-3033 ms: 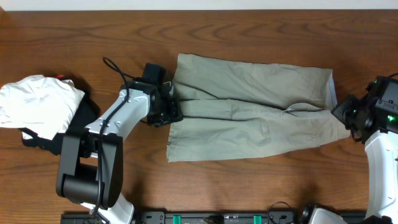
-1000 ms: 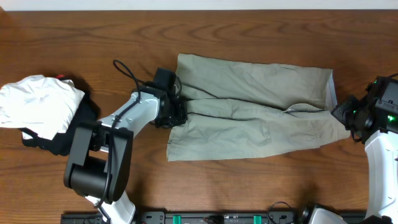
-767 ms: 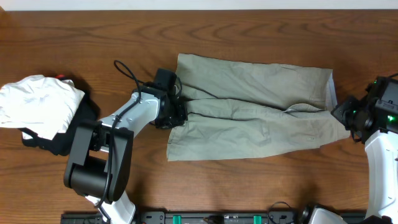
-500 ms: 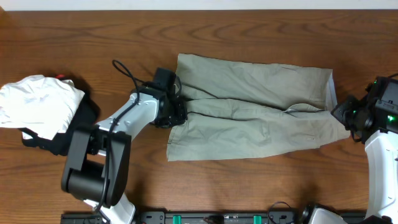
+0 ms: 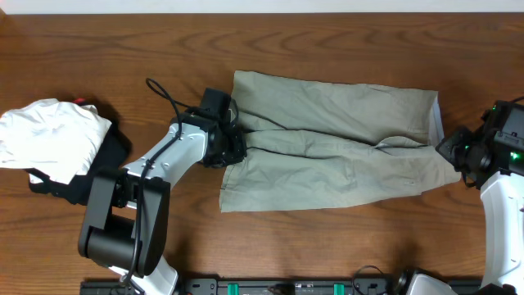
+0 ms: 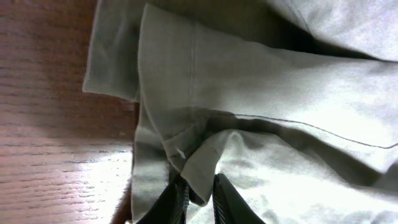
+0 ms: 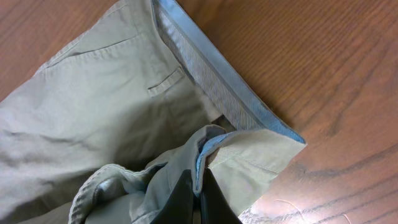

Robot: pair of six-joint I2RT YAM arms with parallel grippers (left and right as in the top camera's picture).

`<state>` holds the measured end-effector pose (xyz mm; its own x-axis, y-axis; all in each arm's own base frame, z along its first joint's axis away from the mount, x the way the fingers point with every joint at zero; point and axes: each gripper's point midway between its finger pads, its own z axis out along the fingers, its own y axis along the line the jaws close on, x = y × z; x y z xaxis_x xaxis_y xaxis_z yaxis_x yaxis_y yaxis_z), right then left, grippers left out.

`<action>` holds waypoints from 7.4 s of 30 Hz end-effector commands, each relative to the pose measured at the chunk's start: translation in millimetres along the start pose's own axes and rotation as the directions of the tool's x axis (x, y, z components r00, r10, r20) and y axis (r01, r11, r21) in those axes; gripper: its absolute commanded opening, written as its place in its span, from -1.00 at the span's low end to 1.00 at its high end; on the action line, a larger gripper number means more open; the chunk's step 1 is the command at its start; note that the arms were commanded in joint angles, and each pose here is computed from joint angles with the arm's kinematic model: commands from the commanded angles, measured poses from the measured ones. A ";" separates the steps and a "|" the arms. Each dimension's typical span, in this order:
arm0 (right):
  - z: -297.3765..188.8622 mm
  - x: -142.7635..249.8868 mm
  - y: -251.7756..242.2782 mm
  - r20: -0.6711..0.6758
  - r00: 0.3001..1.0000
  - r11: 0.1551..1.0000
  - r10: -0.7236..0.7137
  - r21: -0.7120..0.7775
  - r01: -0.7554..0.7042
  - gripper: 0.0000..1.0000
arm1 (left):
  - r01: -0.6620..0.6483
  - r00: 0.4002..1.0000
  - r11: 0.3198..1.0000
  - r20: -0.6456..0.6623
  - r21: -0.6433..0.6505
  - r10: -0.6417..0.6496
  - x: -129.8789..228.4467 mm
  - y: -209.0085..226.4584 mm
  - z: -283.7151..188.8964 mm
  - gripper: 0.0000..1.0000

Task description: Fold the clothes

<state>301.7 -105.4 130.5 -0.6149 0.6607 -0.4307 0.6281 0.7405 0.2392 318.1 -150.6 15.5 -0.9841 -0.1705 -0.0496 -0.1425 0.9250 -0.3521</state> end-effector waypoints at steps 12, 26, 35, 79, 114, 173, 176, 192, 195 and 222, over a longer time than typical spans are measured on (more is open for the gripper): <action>-3.7 -5.2 -0.5 0.010 1.000 1.000 -0.009 0.003 0.009 -0.97 | -0.117 0.987 0.992 0.107 -0.039 0.120 -23.6 -8.6 -27.4 -0.88; -11.5 3.0 -3.4 -0.010 1.000 1.000 -0.007 0.010 0.007 -0.97 | -0.148 0.886 0.988 0.440 -0.031 0.146 -18.1 -22.7 -173.2 -0.88; -62.7 2.8 -3.3 0.109 0.994 1.000 -0.011 -0.020 0.013 -0.97 | -0.139 0.815 0.988 0.561 -0.060 0.149 13.9 -11.3 -233.5 -0.88; 5.8 -74.7 34.0 0.257 0.966 0.990 0.027 -0.138 0.009 -0.97 | -0.215 0.498 0.974 0.849 -0.077 0.177 -175.7 -68.4 -180.5 -0.88; 88.8 -90.4 18.8 0.257 0.961 0.994 0.098 -0.073 -0.082 0.01 | -0.233 0.646 0.951 0.699 -0.201 0.306 -179.2 -34.7 -75.5 0.50; 21.7 9.4 -5.6 -0.087 0.995 0.998 -0.043 0.032 0.046 0.32 | -0.073 0.997 0.977 -0.023 -0.198 0.069 7.7 55.5 -69.5 0.54; 22.3 11.2 -6.4 -0.092 0.995 0.998 -0.043 0.034 0.046 0.33 | -0.048 0.994 0.984 0.091 -0.172 0.065 -5.6 54.8 -98.6 0.98; 23.6 16.5 -8.8 -0.109 0.993 0.998 -0.041 0.040 0.046 0.33 | 0.046 0.997 0.999 -0.066 -0.019 -0.047 -5.3 66.4 -31.0 0.98; 23.6 16.5 -8.8 -0.108 0.993 0.998 -0.041 0.041 0.046 0.33 | 0.067 0.990 0.997 -0.126 0.036 -0.062 -0.8 62.3 -11.1 0.96; 23.5 17.4 -9.2 -0.112 0.992 0.998 -0.049 0.041 0.054 0.33 | 0.176 0.980 0.984 -0.090 -0.017 -0.177 8.2 112.6 -68.8 -0.88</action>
<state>297.7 -103.8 99.7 -0.6833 0.6476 -0.3372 0.6261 0.7573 0.1858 285.2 -65.0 19.8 -0.9386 -0.2706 0.2138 -0.3393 0.8362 -0.4308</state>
